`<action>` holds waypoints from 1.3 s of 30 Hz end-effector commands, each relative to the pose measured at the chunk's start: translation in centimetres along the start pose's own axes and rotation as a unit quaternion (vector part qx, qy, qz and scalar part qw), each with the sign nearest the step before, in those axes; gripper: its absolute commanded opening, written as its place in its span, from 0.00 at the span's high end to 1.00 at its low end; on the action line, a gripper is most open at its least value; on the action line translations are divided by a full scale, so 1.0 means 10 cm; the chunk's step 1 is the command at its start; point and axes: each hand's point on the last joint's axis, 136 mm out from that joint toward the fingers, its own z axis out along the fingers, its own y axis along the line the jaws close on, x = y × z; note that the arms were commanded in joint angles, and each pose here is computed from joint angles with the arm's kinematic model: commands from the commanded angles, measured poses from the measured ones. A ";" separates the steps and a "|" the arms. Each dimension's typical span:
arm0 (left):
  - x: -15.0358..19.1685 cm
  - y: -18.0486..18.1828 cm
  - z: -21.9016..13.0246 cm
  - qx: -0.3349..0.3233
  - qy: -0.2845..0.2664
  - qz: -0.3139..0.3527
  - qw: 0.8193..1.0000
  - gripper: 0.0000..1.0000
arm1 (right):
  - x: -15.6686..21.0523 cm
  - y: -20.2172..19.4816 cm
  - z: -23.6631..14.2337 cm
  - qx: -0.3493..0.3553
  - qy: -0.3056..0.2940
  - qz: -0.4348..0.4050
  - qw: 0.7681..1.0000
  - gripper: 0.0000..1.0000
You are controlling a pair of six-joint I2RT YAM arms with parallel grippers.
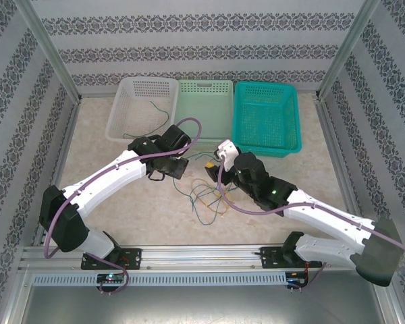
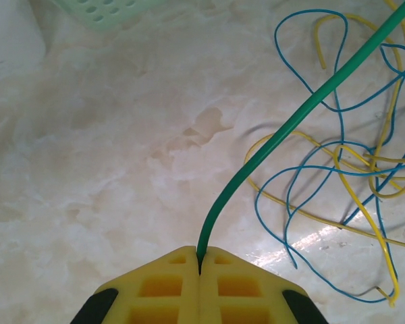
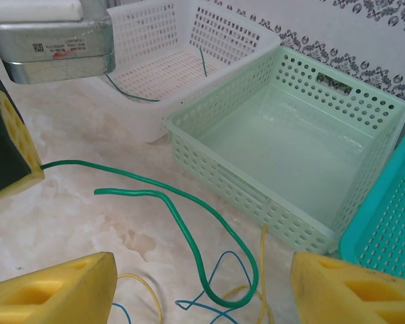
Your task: Untangle the cables
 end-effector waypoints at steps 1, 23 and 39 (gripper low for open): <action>-0.03 -0.03 -0.04 0.019 0.003 0.002 1.000 1.00 | -0.12 0.07 0.07 -0.010 -0.003 -0.031 0.999 0.31; 0.01 -0.01 0.01 0.053 0.000 -0.015 0.998 1.00 | -0.18 -0.17 0.26 -0.005 0.000 -0.001 1.000 1.00; 0.19 -0.64 0.18 0.336 0.092 -0.041 0.937 1.00 | -0.57 -0.66 -0.22 -0.037 -0.120 0.136 0.983 1.00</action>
